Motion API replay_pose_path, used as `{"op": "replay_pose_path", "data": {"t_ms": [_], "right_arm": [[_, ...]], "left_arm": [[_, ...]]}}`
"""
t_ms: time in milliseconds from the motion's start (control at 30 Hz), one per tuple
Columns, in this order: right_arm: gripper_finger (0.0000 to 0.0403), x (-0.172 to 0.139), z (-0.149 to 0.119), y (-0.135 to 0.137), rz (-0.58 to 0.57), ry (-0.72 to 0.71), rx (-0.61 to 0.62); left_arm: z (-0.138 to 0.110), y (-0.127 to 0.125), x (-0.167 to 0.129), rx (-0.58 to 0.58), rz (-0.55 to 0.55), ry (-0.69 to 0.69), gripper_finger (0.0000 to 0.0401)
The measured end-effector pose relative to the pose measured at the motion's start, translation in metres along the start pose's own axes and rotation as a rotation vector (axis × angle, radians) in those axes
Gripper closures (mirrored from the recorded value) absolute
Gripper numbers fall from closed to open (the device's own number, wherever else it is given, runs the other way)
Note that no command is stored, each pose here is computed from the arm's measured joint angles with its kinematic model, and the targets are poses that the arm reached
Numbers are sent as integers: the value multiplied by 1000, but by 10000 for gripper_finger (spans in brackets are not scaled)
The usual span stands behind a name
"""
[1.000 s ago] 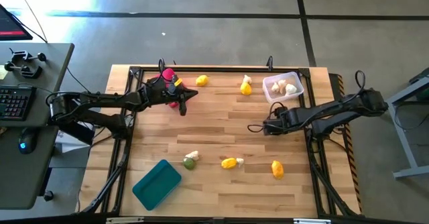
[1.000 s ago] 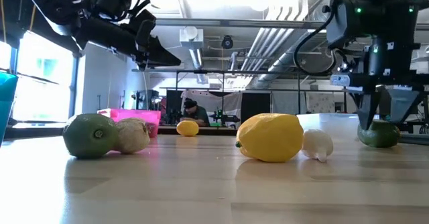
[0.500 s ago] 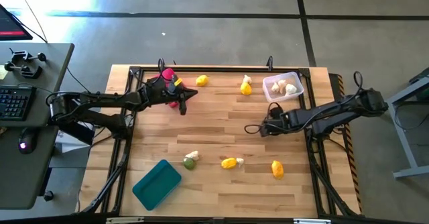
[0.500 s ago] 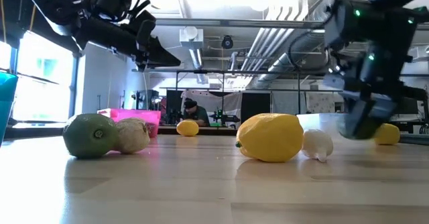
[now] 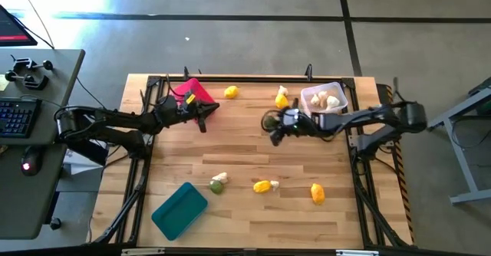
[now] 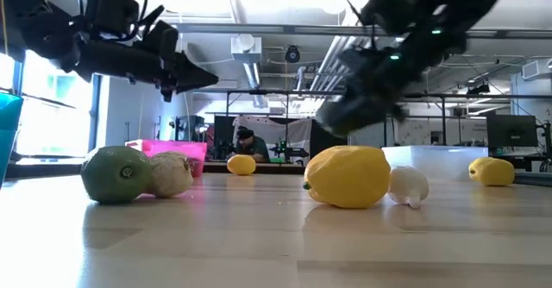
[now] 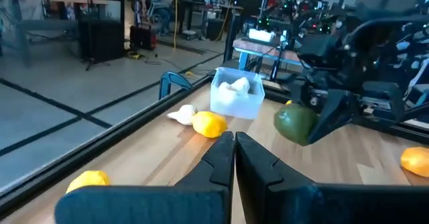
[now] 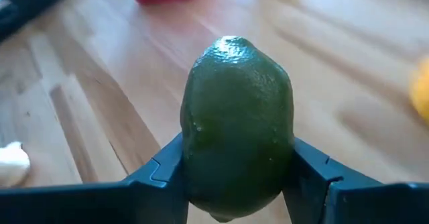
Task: Sort produce into baskets
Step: Put the green lime in the red bin
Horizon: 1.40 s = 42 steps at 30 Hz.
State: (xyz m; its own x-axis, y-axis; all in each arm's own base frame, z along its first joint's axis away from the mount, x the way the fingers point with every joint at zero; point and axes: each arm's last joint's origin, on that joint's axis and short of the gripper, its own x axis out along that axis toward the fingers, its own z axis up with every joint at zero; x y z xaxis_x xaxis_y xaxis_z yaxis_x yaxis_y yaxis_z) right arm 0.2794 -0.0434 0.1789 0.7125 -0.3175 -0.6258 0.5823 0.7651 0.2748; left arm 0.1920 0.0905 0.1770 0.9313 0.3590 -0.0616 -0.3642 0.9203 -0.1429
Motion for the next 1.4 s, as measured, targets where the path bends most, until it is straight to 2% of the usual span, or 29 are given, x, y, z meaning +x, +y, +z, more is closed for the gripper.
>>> {"op": "replay_pose_path", "data": {"t_ms": [133, 233, 367, 467, 567, 667, 800, 1100, 1400], "right_arm": [[245, 22, 27, 12, 92, -55, -152], [245, 32, 49, 23, 153, -86, -285], [245, 41, 71, 36, 214, -116, -472], [245, 44, 85, 45, 234, -126, -567], [245, 44, 94, 50, 245, -132, -628], [245, 43, 97, 52, 246, -141, -652], [245, 43, 98, 52, 245, -142, -673], [245, 43, 98, 54, 283, -152, -689], [245, 43, 99, 55, 298, -161, -693]], "left_arm": [[-2, 0, 1, -35, -2, 34, 398], [2, -2, 4, -21, -67, 43, 381], [12, -12, 12, 24, -158, 51, 335], [21, -21, 20, 86, -197, 91, 289], [30, -29, 28, 131, -218, 152, 241], [40, -35, 33, 153, -227, 154, 198], [47, -40, 35, 190, -243, 127, 164], [43, -46, 40, 226, -265, 147, 176], [42, -48, 40, 231, -275, 142, 240]]}}
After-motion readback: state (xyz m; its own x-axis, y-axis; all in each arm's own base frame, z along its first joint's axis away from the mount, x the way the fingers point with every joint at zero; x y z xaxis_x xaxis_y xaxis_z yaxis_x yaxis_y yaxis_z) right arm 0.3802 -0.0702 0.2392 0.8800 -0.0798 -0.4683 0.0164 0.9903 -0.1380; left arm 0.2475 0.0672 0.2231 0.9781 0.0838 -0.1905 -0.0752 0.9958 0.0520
